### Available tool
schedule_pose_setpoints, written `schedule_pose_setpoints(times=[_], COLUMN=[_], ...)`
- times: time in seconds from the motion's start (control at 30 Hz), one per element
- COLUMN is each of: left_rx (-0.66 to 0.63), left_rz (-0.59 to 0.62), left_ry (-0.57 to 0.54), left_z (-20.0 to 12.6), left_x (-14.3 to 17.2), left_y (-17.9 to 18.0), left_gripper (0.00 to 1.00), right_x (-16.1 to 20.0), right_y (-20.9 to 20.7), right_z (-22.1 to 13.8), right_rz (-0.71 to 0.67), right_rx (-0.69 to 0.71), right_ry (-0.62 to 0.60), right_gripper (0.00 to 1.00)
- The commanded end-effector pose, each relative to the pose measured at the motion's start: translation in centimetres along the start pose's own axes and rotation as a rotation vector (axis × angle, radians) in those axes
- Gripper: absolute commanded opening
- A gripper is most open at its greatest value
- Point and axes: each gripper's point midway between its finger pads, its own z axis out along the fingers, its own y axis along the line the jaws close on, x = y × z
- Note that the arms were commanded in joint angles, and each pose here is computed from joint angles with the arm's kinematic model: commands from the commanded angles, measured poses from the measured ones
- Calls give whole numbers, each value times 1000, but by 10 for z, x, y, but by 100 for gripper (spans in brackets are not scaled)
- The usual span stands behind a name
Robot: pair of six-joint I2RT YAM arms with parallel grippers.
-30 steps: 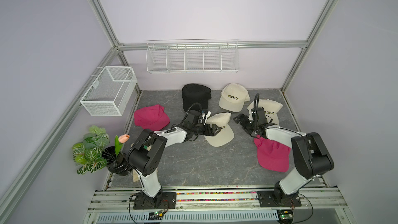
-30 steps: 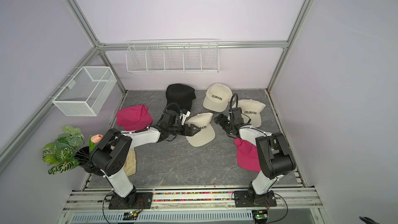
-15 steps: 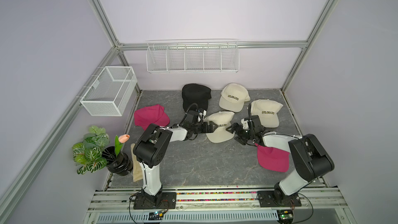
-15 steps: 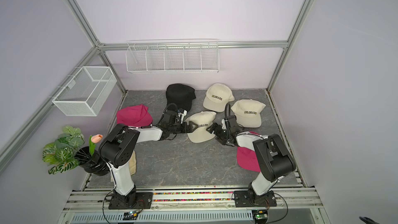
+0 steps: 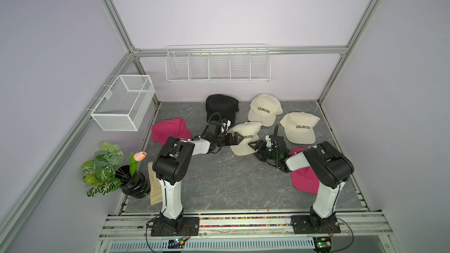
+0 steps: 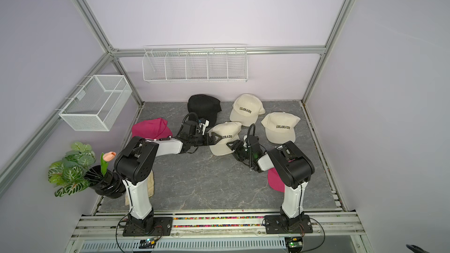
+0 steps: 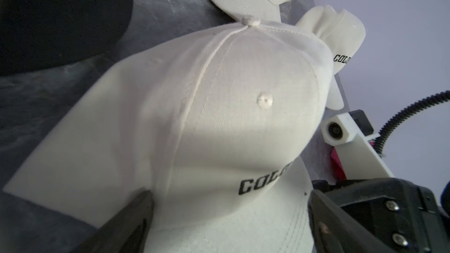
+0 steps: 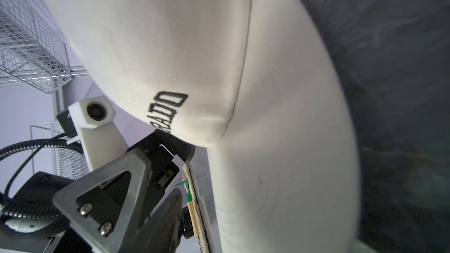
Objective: Stack the baseball caps by color
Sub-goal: Pick up the baseball cap from the center of the board.
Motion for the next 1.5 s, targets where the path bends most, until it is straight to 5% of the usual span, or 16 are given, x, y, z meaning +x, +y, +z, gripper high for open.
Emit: schedule_pose_setpoints(times=[0.0,0.2,0.4,0.57,0.77,0.97,1.07,1.23,1.3,1.47], left_rx=[14,57,100,217,291,503,624,645,610,448], left_rz=[-64,-76,-175,-291,-296,-284,-241,-235,-208,-68], left_ry=[83,8,-270,-462,-423,-419,-408,-416,-420,-428], left_z=[6,-15,-76,-118,-109,-105,-107,-104,-102,-114], left_x=[27,-7,-75,-94,-86,-91,-99,-101,-102,-112], left_y=[2,-24,-68,-90,-106,-134,-153,-150,-142,-105], left_gripper=[100,100,100,100,100,97,82,18,1,0], right_x=[-10,-20,-37,-39,-21,-9,-7,-5,-3,-7], right_y=[21,39,112,181,224,235,229,222,217,174], right_z=[2,-16,-48,-68,-64,-62,-57,-55,-54,-59], right_rz=[95,80,5,-103,-162,-179,-164,-179,-228,-415], right_rx=[-149,-219,-432,-620,-718,-744,-731,-710,-691,-520], right_ry=[-81,-181,-349,-451,-394,-348,-338,-338,-341,-375], right_gripper=[51,8,6,7,8,10,12,23,33,67])
